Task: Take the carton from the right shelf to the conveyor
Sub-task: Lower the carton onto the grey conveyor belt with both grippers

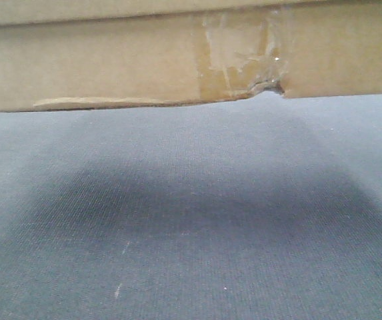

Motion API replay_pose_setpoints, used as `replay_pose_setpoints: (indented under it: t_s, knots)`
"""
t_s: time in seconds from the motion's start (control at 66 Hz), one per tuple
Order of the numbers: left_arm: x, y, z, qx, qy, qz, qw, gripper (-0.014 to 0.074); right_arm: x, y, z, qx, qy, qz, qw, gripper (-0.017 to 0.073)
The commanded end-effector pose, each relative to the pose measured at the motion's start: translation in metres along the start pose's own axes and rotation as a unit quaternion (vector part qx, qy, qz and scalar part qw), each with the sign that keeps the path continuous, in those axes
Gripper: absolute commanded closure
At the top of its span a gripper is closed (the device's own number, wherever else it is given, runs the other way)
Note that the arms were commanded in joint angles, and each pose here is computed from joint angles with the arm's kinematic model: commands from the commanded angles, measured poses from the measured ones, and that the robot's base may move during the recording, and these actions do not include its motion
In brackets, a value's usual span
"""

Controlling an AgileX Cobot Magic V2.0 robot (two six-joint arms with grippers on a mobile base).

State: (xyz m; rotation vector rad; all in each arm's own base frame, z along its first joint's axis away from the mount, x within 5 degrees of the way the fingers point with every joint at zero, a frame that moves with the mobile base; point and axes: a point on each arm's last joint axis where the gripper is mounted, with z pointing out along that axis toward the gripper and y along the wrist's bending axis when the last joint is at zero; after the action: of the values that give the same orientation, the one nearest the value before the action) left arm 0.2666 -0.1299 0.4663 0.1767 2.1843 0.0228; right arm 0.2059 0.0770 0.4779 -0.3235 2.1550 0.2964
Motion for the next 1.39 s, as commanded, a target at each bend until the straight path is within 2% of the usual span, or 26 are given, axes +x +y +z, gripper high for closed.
replay_pose_setpoints:
  t_s: [0.0,0.288,0.47,0.713,1.001,1.243,1.319,1.364,1.38]
  knots:
    - [-0.004,0.002,0.001,-0.012,-0.020,0.015,1.000,0.0610,-0.005,0.004,-0.008,-0.019,-0.036,0.002,0.999,0.0629]
    - [-0.007,0.003,0.000,-0.010,-0.030,0.015,0.999,0.0610,-0.008,0.005,-0.009,-0.024,-0.051,0.006,0.998,0.0629]
    - [-0.005,0.025,0.012,-0.021,-0.012,-0.019,1.000,0.0610,-0.013,0.004,0.015,-0.022,-0.047,0.008,0.999,0.0629]
    - [0.018,0.051,0.057,-0.020,0.004,-0.036,0.999,0.0610,-0.007,-0.002,0.095,-0.015,0.041,0.016,0.999,0.0629]
    - [0.043,0.043,0.096,0.004,-0.008,-0.021,1.000,0.0610,0.018,-0.009,0.184,-0.006,0.143,0.024,0.989,0.0629]
    - [0.054,0.038,0.125,0.001,0.032,-0.015,0.999,0.0599,0.024,-0.011,0.200,-0.004,0.158,0.026,0.987,0.0625]
    - [0.054,0.037,0.126,0.004,0.035,-0.019,0.999,0.0524,0.022,-0.010,0.197,-0.004,0.152,0.025,0.988,0.0557]
    - [0.054,0.037,0.126,0.005,0.033,-0.019,0.999,0.0449,0.021,-0.010,0.197,-0.004,0.150,0.025,0.988,0.0472]
    - [0.054,0.037,0.126,0.005,0.031,-0.019,0.999,0.0421,0.020,-0.010,0.196,-0.004,0.148,0.025,0.989,0.0418]
